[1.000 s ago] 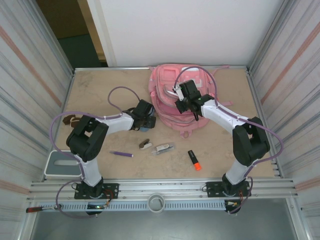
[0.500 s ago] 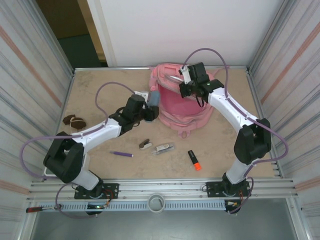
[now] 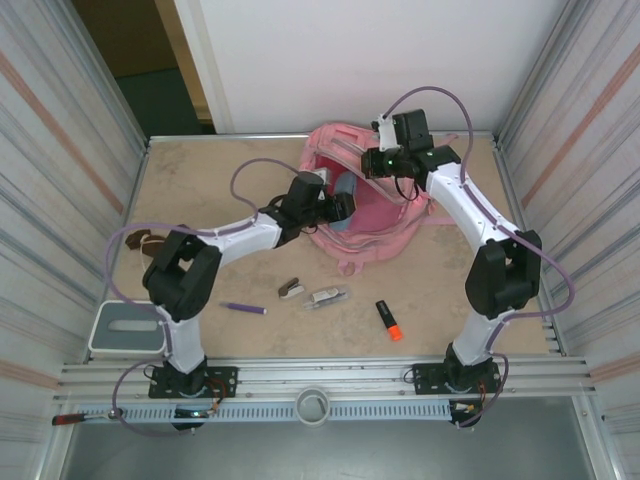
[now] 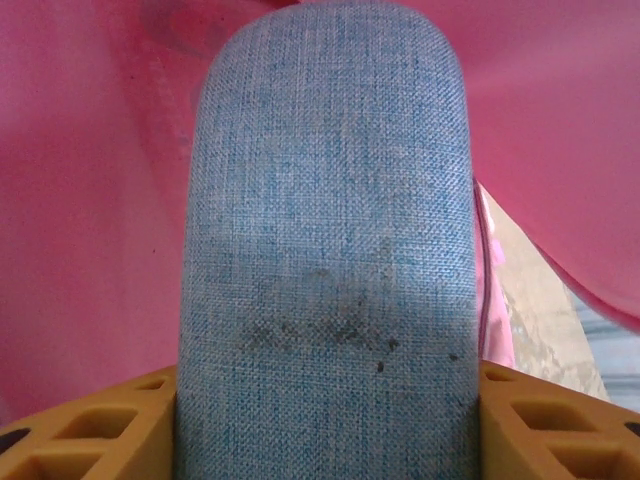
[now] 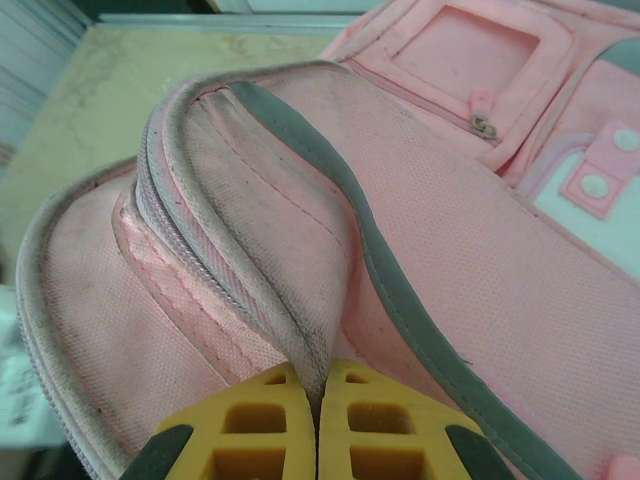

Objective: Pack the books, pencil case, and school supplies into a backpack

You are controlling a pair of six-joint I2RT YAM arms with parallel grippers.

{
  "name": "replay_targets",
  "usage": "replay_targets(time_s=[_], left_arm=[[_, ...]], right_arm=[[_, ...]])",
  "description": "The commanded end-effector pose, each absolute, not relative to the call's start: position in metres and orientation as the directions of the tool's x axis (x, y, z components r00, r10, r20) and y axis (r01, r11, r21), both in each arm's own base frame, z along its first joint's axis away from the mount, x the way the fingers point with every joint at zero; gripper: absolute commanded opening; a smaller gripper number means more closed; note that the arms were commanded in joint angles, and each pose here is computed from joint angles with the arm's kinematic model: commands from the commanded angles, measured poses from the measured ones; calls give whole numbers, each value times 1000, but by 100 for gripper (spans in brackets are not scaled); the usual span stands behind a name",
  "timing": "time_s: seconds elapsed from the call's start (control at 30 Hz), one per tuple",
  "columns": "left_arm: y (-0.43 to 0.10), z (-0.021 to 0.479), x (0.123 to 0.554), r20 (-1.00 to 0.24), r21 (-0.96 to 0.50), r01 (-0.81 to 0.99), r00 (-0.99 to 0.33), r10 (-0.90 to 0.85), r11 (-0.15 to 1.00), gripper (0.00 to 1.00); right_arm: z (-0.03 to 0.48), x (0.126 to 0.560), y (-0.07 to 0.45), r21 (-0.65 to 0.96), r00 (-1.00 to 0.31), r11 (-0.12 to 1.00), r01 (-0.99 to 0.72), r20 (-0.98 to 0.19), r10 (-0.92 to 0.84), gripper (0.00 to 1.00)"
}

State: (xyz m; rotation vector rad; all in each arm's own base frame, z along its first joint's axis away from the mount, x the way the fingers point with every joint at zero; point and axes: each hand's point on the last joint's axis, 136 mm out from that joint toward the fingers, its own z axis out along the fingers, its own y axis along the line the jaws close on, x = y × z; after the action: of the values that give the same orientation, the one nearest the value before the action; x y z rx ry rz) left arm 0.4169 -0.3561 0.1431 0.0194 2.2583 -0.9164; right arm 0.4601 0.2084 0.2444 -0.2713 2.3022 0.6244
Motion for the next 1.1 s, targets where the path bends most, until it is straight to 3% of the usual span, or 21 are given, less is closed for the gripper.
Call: replay_targets(time_s=[0.0,0.17,0.37,0.43,0.6,0.77,0.97,1.07], left_arm=[[-360,163,449,-581,-691,191,-721,-378,698,46],[-369,159,488,-590,-700,140,-667,-456,700,47],[-382,161,498,-607,-701,190,-666,-434,688,68],[-379,160,487,-615,-689,209,-674,-408,694,77],[-374,179,451,-656,-662,299,-675,-338,688,88],[-363,183,405,-707,-601,421,-676,-206,679,89],[-343,176,330,-842,-361,709,-527,115,607,89],[-336,152,288,-855,-154,832,-383,351,533,89]], right_arm=[[309,473,227,473,-626,758,-450,-772,110,0],[304,475,228,520,-646,723,-454,-752,134,0],[297,475,220,538,-660,723,-434,-736,151,0],[294,476,214,538,-662,728,-424,-733,156,0],[284,480,206,547,-672,733,-405,-722,167,0],[275,481,200,548,-681,739,-392,-713,167,0],[266,481,195,540,-692,745,-392,-707,148,0],[263,482,192,539,-696,748,-388,-703,146,0]])
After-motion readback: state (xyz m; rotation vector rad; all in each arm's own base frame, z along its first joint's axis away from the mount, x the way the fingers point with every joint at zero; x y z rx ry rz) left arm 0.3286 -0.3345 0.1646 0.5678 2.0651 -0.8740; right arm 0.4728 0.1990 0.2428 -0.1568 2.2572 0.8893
